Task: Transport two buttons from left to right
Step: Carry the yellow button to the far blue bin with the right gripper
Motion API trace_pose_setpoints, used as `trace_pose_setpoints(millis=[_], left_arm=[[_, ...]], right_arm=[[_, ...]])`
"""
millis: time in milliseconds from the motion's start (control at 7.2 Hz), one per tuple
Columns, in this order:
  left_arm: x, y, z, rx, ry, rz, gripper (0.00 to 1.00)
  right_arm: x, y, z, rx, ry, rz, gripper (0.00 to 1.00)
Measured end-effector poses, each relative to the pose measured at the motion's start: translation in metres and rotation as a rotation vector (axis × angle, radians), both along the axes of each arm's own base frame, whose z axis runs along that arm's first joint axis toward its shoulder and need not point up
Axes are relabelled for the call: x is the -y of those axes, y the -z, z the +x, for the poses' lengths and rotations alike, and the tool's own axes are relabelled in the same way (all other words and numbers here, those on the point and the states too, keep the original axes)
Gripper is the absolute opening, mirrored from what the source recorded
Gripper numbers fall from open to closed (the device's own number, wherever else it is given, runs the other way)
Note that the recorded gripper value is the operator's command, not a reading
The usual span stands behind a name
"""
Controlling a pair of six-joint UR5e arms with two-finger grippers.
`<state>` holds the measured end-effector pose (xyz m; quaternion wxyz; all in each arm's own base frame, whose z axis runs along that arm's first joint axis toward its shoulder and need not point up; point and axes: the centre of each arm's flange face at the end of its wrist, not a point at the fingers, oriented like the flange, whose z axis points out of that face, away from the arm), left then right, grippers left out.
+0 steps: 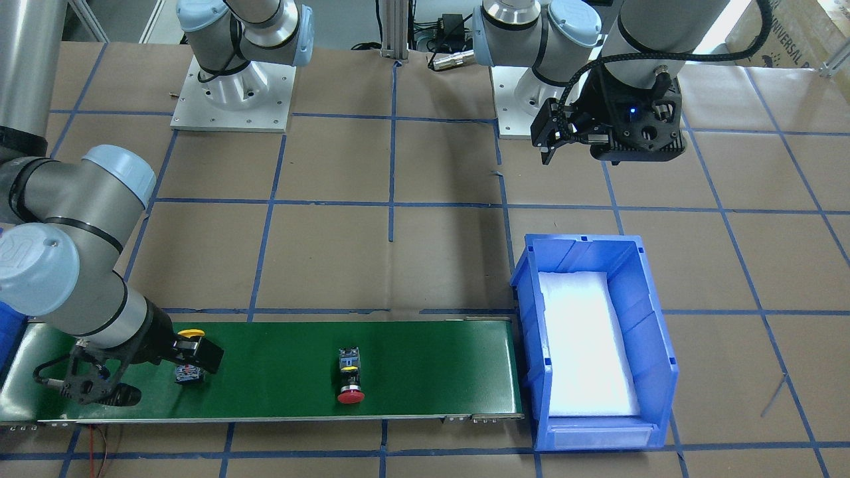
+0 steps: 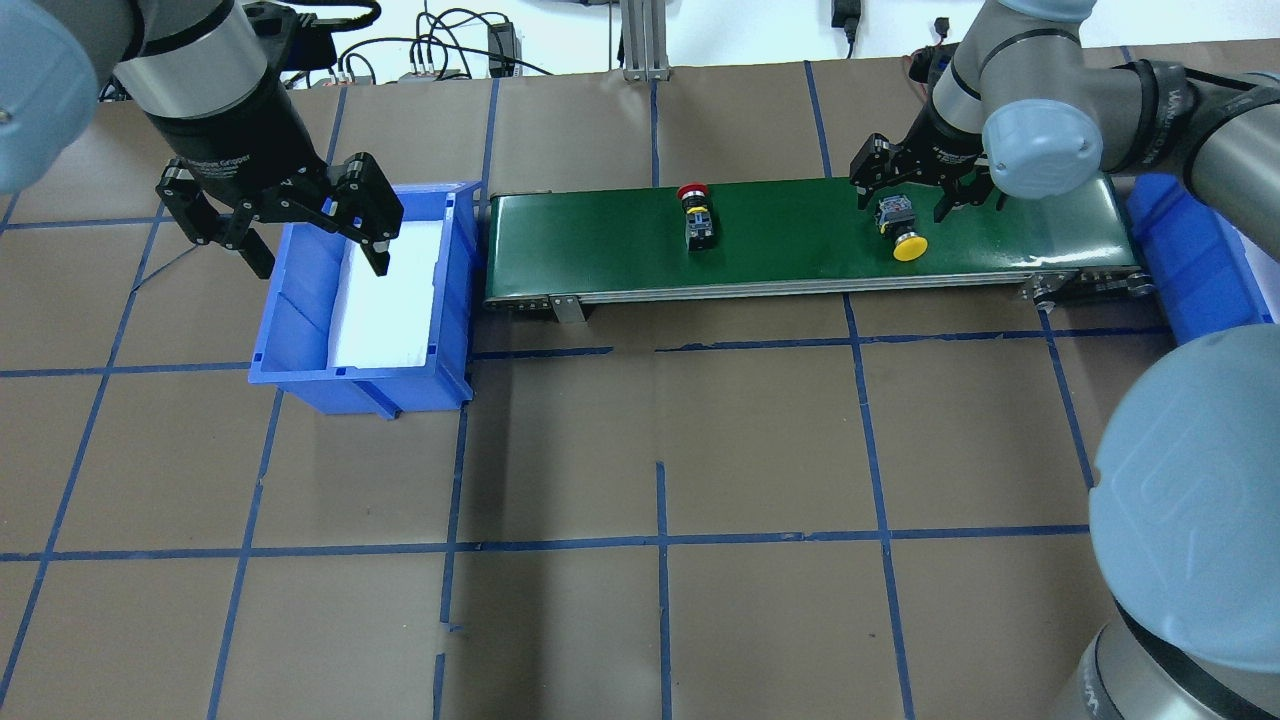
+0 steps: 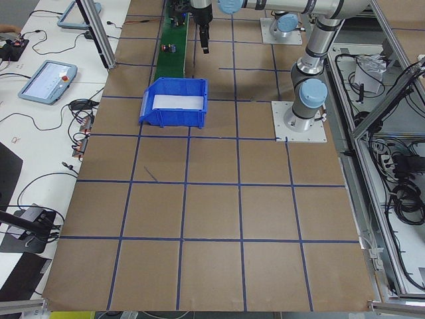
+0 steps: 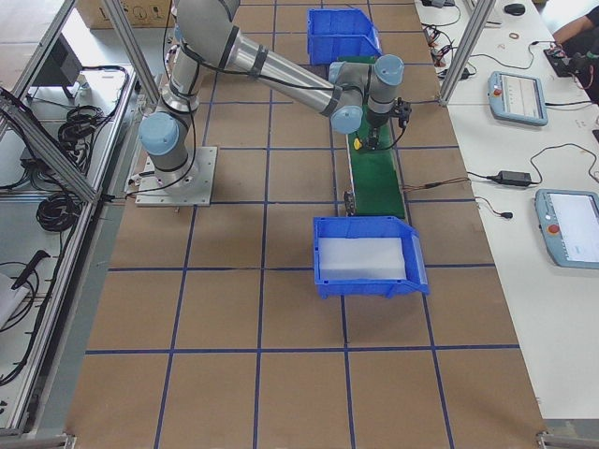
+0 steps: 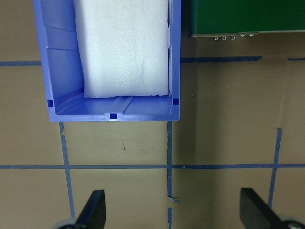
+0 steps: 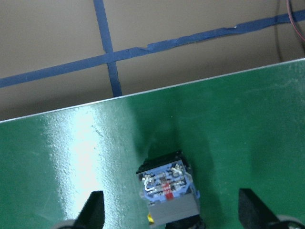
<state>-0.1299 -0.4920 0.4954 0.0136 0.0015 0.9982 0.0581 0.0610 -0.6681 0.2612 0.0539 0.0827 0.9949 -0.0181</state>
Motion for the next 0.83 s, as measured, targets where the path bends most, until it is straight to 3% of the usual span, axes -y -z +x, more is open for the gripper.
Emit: trace_pose_setpoints(millis=[139,278,556,833], left_arm=[[0.0,0.0,0.0,-0.001,-0.001,0.0,1.0],[0.0,0.0,0.0,-0.001,-0.001,-0.001,1.0],[0.0,0.0,0.0,-0.003,-0.002,0.0,1.0],[0.0,0.0,0.001,-0.001,-0.002,-0.001,1.0]], right_arm=[[-0.002,0.004,0.0,-0.004,-0.034,0.003,0.1],[-0.005,0.005,0.0,-0.012,-0.074,0.006,0.04],[-0.008,0.0,-0.006,-0.049,-0.106,0.018,0.03],[-0.016,-0.052,-0.012,-0.068,-0.112,0.017,0.03]])
